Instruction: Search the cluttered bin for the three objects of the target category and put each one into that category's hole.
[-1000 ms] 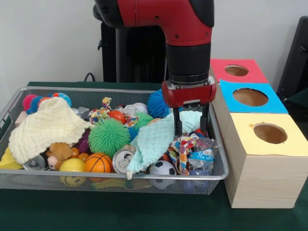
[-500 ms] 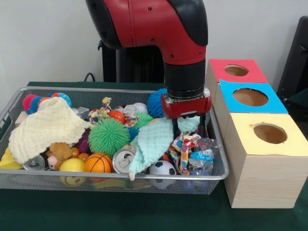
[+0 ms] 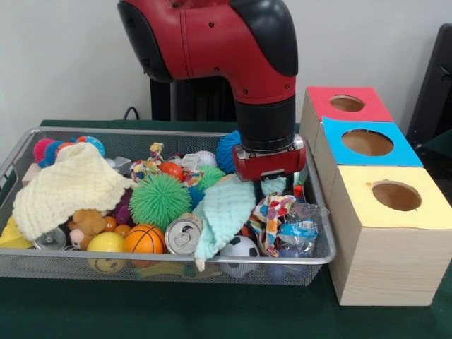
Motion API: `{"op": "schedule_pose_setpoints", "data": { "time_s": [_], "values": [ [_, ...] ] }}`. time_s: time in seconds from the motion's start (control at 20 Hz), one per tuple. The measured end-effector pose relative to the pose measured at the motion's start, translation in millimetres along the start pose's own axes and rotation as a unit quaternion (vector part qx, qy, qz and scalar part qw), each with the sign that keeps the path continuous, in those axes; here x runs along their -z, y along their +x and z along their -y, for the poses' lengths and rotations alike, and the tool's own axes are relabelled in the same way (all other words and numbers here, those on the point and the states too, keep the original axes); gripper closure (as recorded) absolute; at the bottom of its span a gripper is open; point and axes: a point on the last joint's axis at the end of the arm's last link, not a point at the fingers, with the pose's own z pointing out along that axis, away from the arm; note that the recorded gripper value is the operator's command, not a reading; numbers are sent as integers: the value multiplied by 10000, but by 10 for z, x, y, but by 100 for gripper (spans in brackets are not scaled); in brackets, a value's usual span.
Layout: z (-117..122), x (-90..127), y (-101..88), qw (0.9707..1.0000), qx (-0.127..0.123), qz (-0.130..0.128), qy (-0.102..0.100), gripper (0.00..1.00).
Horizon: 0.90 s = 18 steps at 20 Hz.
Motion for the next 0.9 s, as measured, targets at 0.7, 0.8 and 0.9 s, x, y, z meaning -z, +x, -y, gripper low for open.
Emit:
{"op": "schedule_pose_setpoints", "data": {
  "time_s": [0.7,0.8,0.9],
  "values": [
    [32,16,-38,9998,-86,84,-144,100],
    [29,34,-50,9998,-76,98,-134,100],
    [20,72,-77,9998,-51,129,-113,100]
  ]
}}
